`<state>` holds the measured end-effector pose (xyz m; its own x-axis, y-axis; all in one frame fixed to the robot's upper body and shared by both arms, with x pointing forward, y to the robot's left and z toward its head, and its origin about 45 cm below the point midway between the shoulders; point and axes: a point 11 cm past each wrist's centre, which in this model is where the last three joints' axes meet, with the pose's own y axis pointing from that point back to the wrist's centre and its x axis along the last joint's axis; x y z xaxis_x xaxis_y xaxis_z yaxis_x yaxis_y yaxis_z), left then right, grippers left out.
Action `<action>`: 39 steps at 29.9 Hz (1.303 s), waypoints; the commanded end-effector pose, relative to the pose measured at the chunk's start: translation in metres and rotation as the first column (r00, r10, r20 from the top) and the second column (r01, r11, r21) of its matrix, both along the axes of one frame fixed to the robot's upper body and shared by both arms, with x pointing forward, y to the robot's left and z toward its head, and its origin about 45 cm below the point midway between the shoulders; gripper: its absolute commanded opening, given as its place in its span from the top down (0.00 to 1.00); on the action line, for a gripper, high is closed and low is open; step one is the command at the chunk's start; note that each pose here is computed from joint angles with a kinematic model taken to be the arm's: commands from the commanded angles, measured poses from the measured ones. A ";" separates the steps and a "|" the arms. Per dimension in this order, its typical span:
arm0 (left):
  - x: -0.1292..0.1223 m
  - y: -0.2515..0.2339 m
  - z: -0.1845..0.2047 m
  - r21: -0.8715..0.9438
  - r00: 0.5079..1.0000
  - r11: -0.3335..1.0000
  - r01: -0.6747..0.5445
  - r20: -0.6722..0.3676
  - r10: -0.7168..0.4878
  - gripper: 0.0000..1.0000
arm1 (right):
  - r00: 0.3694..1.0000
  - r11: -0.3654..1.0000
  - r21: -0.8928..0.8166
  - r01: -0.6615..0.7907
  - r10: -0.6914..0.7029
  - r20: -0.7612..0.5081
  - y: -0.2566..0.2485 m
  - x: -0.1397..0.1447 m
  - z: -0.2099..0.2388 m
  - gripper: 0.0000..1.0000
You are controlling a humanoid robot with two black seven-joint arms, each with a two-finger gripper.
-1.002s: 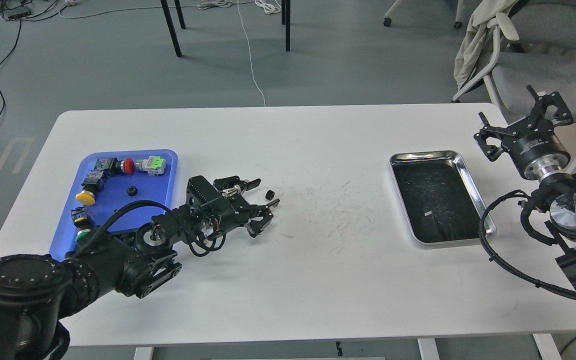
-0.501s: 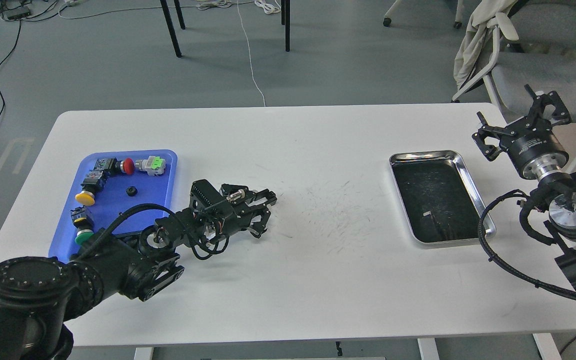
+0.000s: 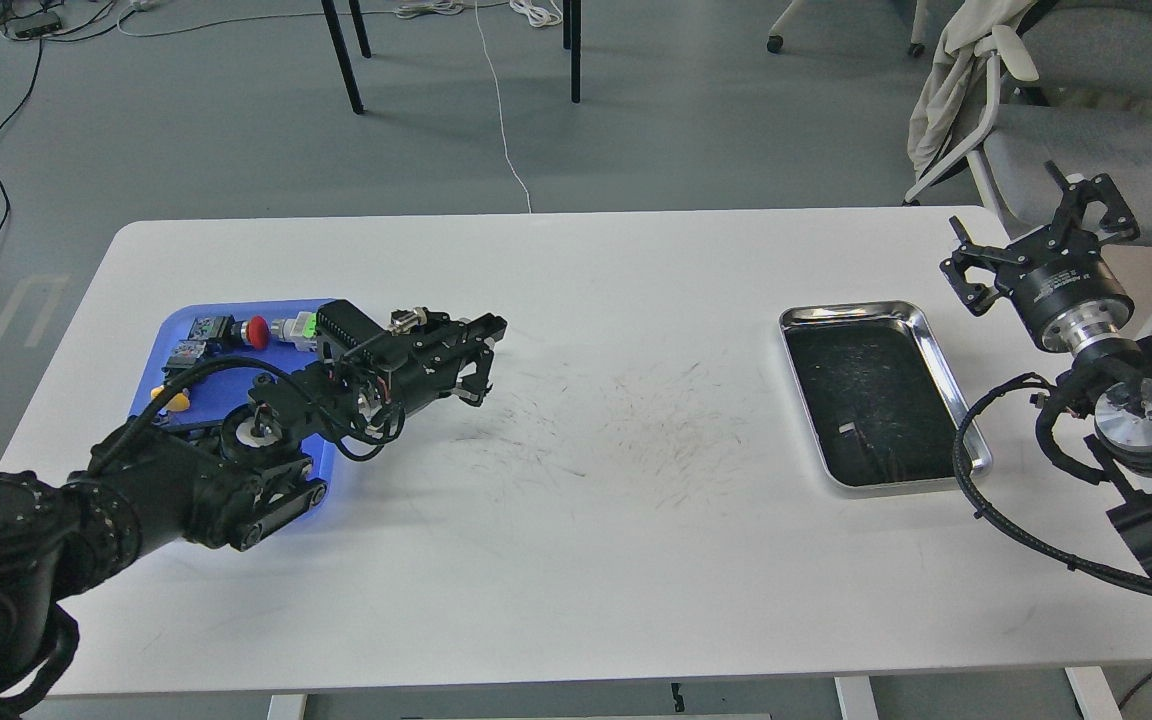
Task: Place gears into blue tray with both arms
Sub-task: 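Grasp the black part with the left gripper and lift it, then carry the black part into the blue tray and release it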
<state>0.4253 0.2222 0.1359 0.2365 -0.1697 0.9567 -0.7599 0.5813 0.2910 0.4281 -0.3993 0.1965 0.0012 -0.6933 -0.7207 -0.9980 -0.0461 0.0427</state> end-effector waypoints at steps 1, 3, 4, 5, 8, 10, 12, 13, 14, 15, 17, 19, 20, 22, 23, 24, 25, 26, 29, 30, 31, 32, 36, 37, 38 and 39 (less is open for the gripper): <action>-0.002 0.027 0.031 -0.090 0.996 0.994 -0.065 -0.069 0.059 0.87 | 1.000 1.000 -0.004 -0.007 0.007 -0.003 0.002 0.000 -0.001 0.05; -0.009 0.044 0.045 -0.156 0.983 0.978 -0.136 -0.144 0.114 0.87 | 1.000 1.000 -0.005 -0.007 0.007 -0.005 0.002 0.000 -0.001 0.05; -0.014 0.054 0.053 -0.187 0.973 0.967 -0.173 -0.187 0.137 0.87 | 1.000 1.000 -0.005 -0.007 0.007 -0.003 0.002 0.000 -0.001 0.05; -0.018 0.061 0.059 -0.211 0.964 0.957 -0.198 -0.221 0.150 0.87 | 1.000 1.000 -0.005 -0.008 0.008 -0.002 0.002 0.000 -0.001 0.05; -0.035 0.094 0.072 -0.241 0.929 0.929 -0.280 -0.310 0.200 0.87 | 1.000 1.000 -0.005 -0.009 0.009 -0.005 0.002 0.000 -0.001 0.05; -0.047 0.118 0.071 -0.236 0.902 0.910 -0.340 -0.357 0.244 0.87 | 1.000 1.000 -0.006 -0.009 0.009 -0.007 0.002 -0.001 -0.002 0.05; -0.056 0.135 0.065 -0.242 0.863 0.880 -0.408 -0.418 0.285 0.87 | 1.000 1.000 -0.006 -0.010 0.010 -0.006 0.002 -0.001 -0.002 0.05; -0.060 0.141 0.062 -0.245 0.841 0.866 -0.436 -0.454 0.295 0.87 | 1.000 1.000 -0.006 -0.010 0.010 -0.006 0.002 -0.001 -0.002 0.05; -0.065 0.146 0.058 -0.250 0.809 0.846 -0.470 -0.505 0.300 0.87 | 1.000 1.000 -0.007 -0.011 0.011 -0.008 0.002 -0.001 -0.003 0.05; -0.071 0.150 0.054 -0.254 0.769 0.825 -0.505 -0.566 0.297 0.87 | 1.000 1.000 -0.008 -0.012 0.012 -0.008 0.003 -0.001 -0.003 0.05; -0.078 0.156 0.049 -0.268 0.691 0.777 -0.570 -0.667 0.277 0.87 | 1.000 1.000 -0.011 -0.013 0.013 -0.008 0.003 -0.001 -0.003 0.05; -0.083 0.158 0.047 -0.274 0.641 0.746 -0.607 -0.723 0.256 0.87 | 1.000 0.999 -0.022 -0.026 0.025 -0.016 0.005 -0.001 -0.005 0.05; -0.084 0.159 0.045 -0.272 0.626 0.738 -0.618 -0.738 0.252 0.87 | 0.999 0.999 -0.028 -0.028 0.028 -0.021 0.005 -0.002 -0.006 0.05; -0.092 0.160 0.038 -0.257 0.592 0.734 -0.628 -0.771 0.237 0.87 | 0.999 0.999 -0.030 -0.030 0.029 -0.021 0.004 -0.002 -0.006 0.05; -0.098 0.160 0.032 -0.242 0.569 0.734 -0.634 -0.789 0.231 0.87 | 0.999 0.999 -0.030 -0.030 0.029 -0.021 0.004 -0.002 -0.006 0.05; -0.103 0.160 0.027 -0.232 0.551 0.734 -0.639 -0.804 0.226 0.87 | 0.999 0.999 -0.030 -0.030 0.029 -0.021 0.004 -0.002 -0.006 0.05; -0.105 0.159 0.024 -0.229 0.539 0.730 -0.644 -0.813 0.219 0.87 | 0.999 0.999 -0.030 -0.030 0.029 -0.021 0.004 -0.002 -0.006 0.05; -0.106 0.157 0.022 -0.231 0.528 0.724 -0.650 -0.822 0.212 0.87 | 0.999 0.999 -0.030 -0.030 0.029 -0.021 0.004 -0.002 -0.006 0.05; -0.108 0.156 0.013 -0.225 0.508 0.709 -0.669 -0.834 0.215 0.87 | 0.999 0.999 -0.029 -0.031 0.030 -0.024 0.005 -0.002 -0.007 0.05; -0.107 0.155 0.010 -0.223 0.507 0.708 -0.670 -0.834 0.217 0.87 | 0.999 0.999 -0.029 -0.030 0.029 -0.023 0.005 -0.002 -0.006 0.05; -0.105 0.152 0.008 -0.224 0.507 0.707 -0.671 -0.834 0.217 0.87 | 0.999 0.999 -0.029 -0.031 0.030 -0.024 0.005 -0.002 -0.007 0.05; -0.103 0.151 0.004 -0.222 0.507 0.705 -0.673 -0.833 0.222 0.87 | 0.999 0.999 -0.029 -0.032 0.031 -0.023 0.005 -0.002 -0.006 0.05; -0.092 0.160 -0.003 -0.211 0.498 0.676 -0.706 -0.826 0.263 0.87 | 0.999 0.999 -0.029 -0.033 0.033 -0.022 0.006 -0.002 -0.006 0.05; -0.090 0.163 -0.004 -0.214 0.492 0.659 -0.721 -0.827 0.271 0.87 | 0.999 0.999 -0.030 -0.035 0.035 -0.022 0.006 -0.003 -0.006 0.05; -0.087 0.166 -0.005 -0.214 0.488 0.645 -0.734 -0.826 0.281 0.87 | 0.999 0.999 -0.029 -0.038 0.038 -0.019 0.007 -0.002 -0.005 0.05; -0.085 0.168 -0.006 -0.213 0.485 0.638 -0.740 -0.826 0.288 0.87 | 0.999 0.999 -0.029 -0.041 0.040 -0.017 0.008 -0.002 -0.005 0.05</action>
<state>0.3338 0.3831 0.1328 0.7136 0.6134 0.3385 -0.6463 0.3899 0.6559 0.4259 -0.3929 0.1904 0.0111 -0.7138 -0.7003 -0.9947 -0.0794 0.0652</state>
